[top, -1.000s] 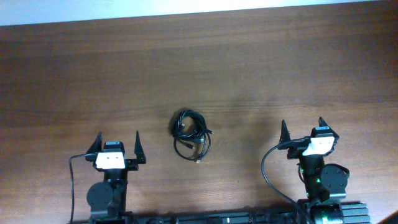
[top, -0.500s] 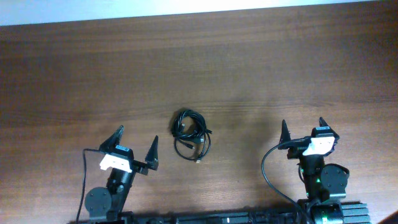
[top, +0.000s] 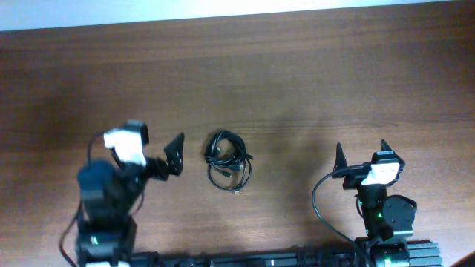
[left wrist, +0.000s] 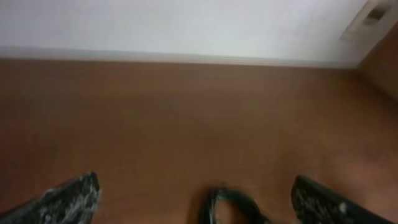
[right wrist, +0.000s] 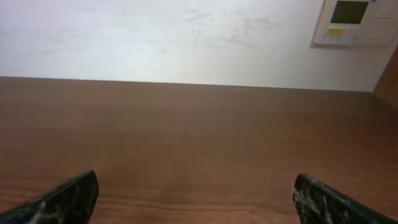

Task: Untangle cables
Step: 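Reach the left gripper to the black cable coil and grasp it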

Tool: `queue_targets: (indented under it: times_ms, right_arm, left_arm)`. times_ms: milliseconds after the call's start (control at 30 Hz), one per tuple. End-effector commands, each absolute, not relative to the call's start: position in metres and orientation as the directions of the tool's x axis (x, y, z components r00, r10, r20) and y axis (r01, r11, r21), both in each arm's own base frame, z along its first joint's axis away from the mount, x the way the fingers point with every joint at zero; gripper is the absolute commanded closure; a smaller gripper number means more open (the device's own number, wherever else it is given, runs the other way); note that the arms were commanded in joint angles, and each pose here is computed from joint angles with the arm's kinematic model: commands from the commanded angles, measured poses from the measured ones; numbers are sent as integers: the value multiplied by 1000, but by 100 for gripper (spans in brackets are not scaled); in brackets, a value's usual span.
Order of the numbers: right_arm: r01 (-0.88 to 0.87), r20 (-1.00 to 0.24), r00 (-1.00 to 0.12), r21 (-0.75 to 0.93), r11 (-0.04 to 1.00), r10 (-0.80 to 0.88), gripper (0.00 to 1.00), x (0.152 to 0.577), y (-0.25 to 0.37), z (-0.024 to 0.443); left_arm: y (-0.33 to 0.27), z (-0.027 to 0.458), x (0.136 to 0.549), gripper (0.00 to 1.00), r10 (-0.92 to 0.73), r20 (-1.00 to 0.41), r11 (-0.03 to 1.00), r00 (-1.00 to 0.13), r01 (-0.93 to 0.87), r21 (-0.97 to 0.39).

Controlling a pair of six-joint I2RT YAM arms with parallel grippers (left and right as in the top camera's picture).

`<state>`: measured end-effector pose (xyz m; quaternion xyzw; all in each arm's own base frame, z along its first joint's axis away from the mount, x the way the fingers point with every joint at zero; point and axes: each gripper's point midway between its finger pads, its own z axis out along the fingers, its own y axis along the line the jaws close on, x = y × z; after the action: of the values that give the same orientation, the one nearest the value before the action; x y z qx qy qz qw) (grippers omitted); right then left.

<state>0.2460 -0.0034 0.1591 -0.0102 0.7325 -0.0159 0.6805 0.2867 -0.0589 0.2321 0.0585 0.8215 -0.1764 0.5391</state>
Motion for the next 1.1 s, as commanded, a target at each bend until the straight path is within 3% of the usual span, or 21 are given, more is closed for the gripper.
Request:
queue_targets:
  times_ms: [0,100,200,300,367,467,633,767,900,967,1000,1067]
  right_arm:
    - [13,-996,-77,-45,999,-44,1,246,-4,156]
    - [13,-996,-77,-45,999,-44,2,246,-4,156]
    - [13,-996,-77,-45,999,-44,2,246,-4,156]
    - [13,-996,-77,-45,999,-44,1,246,-4,156]
    - [13,-996,-77,-45,999,-44,2,246,-4,156]
    - [13,-996,-77,-45,999,-44,2,246,-4,156]
    - [13,-996,-77,-45,999,-44,1,246,-4,156]
    - [13,-996,-77,-44,999,-43,1,246,-4,156]
    - [13,-996,-77,-44,999,-43,2,246,-4,156]
    - [13,-996,-77,-45,999,-44,2,246,-4,156]
    - [13,-996,-77,-45,999,-44,1,246,-4,156]
    - [13,-996,-77,-45,999,-44,1,246,-4,156]
  left_arm:
    - [-71,243,310,1,-87,-833,909,-547,298,-291]
    - [-115,226,317,1,-53,-734,781,-678,430,-453]
    - [-141,194,315,1,-31,-611,654,-791,446,-611]
    - [-146,145,317,2,-65,-416,687,-907,261,-678]
    - [-131,95,312,11,-215,-206,817,-955,-61,-573]
    - [-115,66,302,16,-324,-213,918,-922,-253,-305]
    - [-118,51,292,30,-518,-270,855,-811,-492,-163]
    - [-124,20,283,37,-586,-221,809,-779,-579,-103]
    - [-133,8,290,58,-599,-203,801,-775,-585,-131]
    - [-129,9,292,84,-578,-231,815,-783,-568,-113]
    - [-122,12,297,98,-514,-283,853,-810,-516,-74]
    - [-116,26,313,100,-235,-368,963,-900,-267,38]
